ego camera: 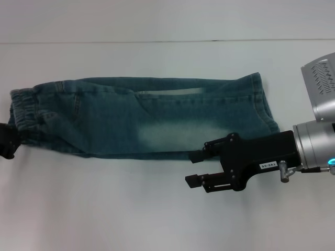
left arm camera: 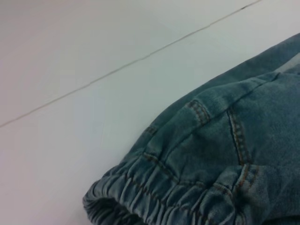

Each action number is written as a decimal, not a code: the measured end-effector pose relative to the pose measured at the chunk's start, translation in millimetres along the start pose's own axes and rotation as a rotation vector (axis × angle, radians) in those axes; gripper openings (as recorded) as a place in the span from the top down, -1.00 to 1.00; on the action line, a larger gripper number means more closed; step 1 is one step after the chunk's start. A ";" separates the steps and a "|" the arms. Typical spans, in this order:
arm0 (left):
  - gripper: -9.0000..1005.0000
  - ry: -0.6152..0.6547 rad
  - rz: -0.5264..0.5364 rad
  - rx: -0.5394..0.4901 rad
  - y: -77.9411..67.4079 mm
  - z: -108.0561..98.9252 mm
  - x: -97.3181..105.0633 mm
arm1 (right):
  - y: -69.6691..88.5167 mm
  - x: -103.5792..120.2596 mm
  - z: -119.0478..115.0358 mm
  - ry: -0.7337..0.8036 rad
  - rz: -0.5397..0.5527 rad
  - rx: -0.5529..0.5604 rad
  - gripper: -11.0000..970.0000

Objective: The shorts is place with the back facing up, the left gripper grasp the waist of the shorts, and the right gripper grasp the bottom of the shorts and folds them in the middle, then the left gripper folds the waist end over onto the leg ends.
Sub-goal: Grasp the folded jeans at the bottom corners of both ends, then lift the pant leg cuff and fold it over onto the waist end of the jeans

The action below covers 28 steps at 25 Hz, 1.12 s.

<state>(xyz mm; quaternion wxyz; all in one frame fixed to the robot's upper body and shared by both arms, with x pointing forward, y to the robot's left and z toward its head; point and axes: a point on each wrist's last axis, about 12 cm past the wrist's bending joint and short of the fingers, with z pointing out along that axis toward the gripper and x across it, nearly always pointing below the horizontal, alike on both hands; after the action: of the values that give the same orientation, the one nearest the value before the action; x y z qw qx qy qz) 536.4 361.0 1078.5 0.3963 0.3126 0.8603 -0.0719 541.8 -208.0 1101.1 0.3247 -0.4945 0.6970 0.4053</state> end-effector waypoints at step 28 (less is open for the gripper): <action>0.93 -0.087 0.035 0.025 19.9 -23.7 -52.9 | -23.9 11.4 17.9 -0.200 0.016 0.219 0.12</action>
<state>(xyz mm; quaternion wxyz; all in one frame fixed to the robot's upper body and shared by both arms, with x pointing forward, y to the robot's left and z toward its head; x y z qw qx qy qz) 559.0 360.2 1135.4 0.4303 0.3290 0.8358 -0.0894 562.1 -201.4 1077.3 0.4414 -0.4074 0.7053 0.3766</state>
